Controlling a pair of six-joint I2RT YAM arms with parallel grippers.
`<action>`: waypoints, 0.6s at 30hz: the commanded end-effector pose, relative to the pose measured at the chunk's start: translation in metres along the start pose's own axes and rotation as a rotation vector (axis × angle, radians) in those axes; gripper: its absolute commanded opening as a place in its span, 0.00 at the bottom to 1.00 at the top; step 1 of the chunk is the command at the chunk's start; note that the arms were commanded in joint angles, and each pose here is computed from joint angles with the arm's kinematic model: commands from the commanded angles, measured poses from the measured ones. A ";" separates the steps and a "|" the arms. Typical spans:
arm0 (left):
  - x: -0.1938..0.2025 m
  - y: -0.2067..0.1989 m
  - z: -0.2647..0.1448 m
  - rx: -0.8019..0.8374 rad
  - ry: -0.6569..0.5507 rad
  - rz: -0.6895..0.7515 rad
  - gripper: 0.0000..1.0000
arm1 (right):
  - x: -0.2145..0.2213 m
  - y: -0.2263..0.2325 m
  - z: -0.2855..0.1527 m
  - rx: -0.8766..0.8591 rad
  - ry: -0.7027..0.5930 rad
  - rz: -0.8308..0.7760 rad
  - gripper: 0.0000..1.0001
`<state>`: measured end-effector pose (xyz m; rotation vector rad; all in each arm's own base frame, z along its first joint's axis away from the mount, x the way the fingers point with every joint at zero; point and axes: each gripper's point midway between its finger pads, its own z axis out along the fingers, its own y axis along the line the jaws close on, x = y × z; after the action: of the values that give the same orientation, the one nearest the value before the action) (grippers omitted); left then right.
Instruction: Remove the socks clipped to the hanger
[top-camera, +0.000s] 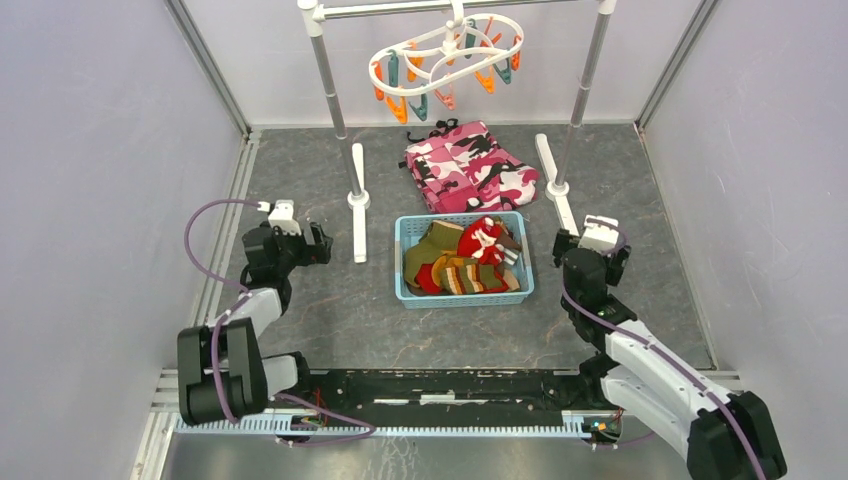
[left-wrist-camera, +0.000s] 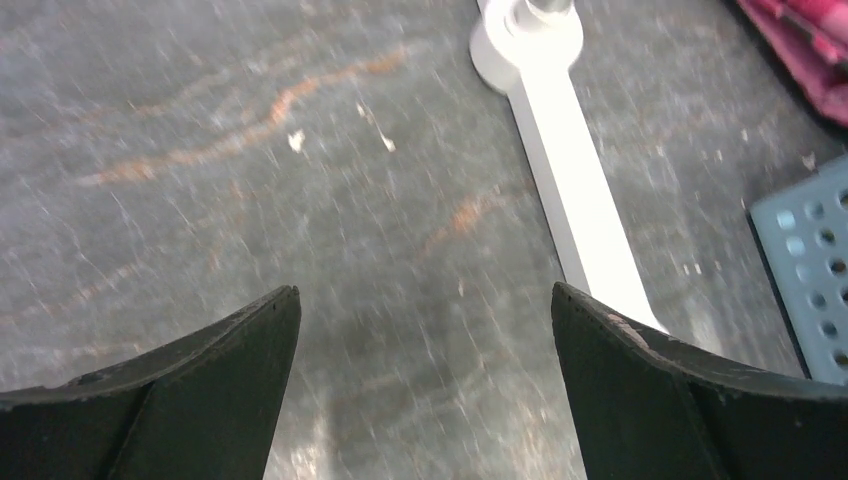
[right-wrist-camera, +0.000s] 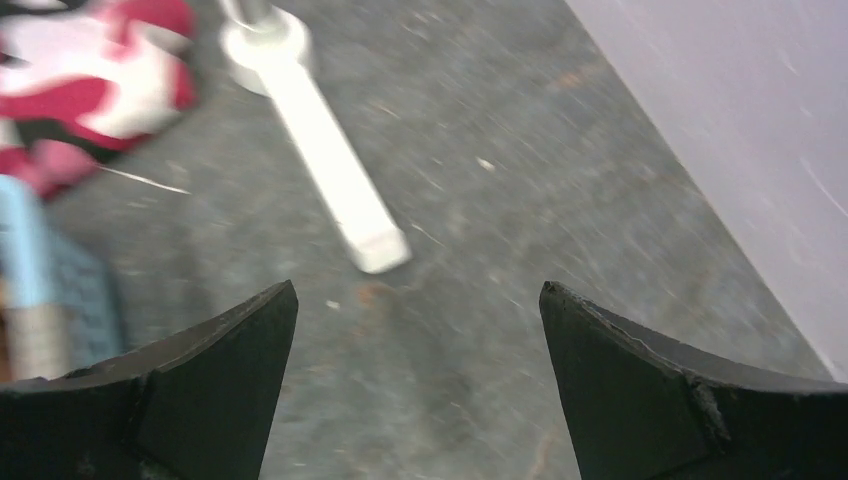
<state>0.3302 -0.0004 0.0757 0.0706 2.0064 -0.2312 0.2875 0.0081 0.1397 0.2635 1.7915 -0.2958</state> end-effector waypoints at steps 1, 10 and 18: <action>-0.062 0.012 0.012 -0.042 -0.296 0.019 1.00 | 0.007 -0.046 0.004 0.240 -0.029 0.032 0.98; -0.039 -0.009 0.007 -0.013 -0.464 0.087 1.00 | 0.024 -0.064 0.005 0.308 -0.080 0.035 0.98; -0.038 -0.018 0.023 0.002 -0.408 0.125 1.00 | 0.034 -0.055 0.008 0.255 -0.098 0.075 0.98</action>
<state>0.3350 -0.0297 0.0627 0.1100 1.7177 -0.2343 0.2630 -0.0481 0.1015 0.4566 1.6929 -0.5177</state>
